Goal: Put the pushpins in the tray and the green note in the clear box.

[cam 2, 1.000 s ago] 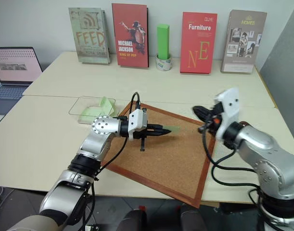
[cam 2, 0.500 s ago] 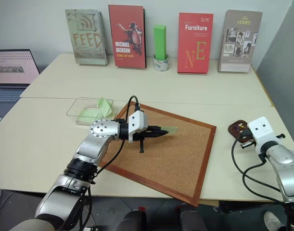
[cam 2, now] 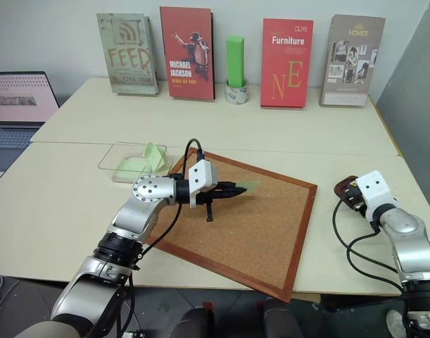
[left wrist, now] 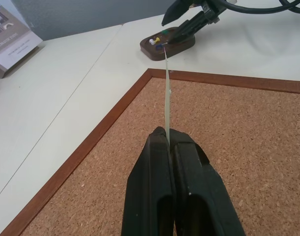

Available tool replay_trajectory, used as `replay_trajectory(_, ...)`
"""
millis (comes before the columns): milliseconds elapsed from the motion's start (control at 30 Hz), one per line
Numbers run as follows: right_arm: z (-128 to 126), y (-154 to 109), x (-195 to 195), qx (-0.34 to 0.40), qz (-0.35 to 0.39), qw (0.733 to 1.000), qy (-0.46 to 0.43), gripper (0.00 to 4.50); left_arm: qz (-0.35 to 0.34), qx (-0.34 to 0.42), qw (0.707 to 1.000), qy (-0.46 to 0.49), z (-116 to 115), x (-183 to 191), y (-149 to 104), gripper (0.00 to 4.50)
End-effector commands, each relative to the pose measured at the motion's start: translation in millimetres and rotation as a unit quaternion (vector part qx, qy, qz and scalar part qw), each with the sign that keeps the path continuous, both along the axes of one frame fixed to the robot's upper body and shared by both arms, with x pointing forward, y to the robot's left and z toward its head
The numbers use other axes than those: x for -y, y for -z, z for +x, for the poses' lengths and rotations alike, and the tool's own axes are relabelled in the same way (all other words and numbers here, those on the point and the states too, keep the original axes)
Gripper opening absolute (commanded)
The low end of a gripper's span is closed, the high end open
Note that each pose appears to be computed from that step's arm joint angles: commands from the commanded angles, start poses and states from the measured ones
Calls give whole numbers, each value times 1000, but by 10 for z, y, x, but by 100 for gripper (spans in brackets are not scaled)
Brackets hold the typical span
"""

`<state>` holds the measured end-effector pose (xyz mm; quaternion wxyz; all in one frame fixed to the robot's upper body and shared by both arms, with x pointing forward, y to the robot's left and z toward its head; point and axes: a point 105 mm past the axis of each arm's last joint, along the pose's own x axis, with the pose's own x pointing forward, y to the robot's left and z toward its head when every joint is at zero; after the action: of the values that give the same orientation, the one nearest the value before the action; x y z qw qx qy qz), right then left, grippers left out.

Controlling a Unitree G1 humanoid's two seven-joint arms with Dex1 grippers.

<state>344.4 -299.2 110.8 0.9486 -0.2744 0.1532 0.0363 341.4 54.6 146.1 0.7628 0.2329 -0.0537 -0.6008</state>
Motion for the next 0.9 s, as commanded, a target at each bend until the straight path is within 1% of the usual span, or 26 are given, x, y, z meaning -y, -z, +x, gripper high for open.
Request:
replay_trajectory(33, 31, -190, -7, 29, 8, 1000, 0, 360, -8, 27, 1000, -2, 19, 5, -151, 0)
replay_trajectory(67, 33, -227, -12, 36, 8, 999, 0, 390, -9, 28, 1000, -5, 27, 1, -155, 0)
replay_trajectory(167, 22, -362, -42, 54, 13, 998, -8, 448, -9, 29, 999, -17, 55, -20, -165, 0)
replay_trajectory(300, -21, -603, -201, 90, 41, 994, -43, 448, -9, 27, 999, -37, 101, -75, -184, 0)
replay_trajectory(433, -85, -882, -499, 140, 91, 980, -108, 448, -17, 19, 997, -69, 145, -178, -233, 0)
replay_trajectory(533, -201, -1029, -907, 151, 142, 957, -202, 448, -22, 6, 995, -98, 159, -322, -293, 0)
replay_trajectory(667, -318, -1110, -1392, 134, 193, 925, -299, 448, -33, -5, 988, -148, 204, -520, -399, 0)
replay_trajectory(733, -378, -1147, -1712, 117, 223, 900, -356, 448, -39, 3, 980, -195, 264, -706, -503, 0)
replay_trajectory(800, -451, -1140, -2011, 90, 235, 874, -416, 448, -35, 20, 966, -254, 330, -972, -619, 0)
replay_trajectory(867, -477, -1115, -2146, 72, 236, 862, -443, 448, -24, 30, 957, -289, 358, -1150, -692, 0)
replay_trajectory(900, -455, -1091, -2216, 64, 232, 858, -454, 448, -11, 34, 948, -317, 382, -1321, -761, 0)
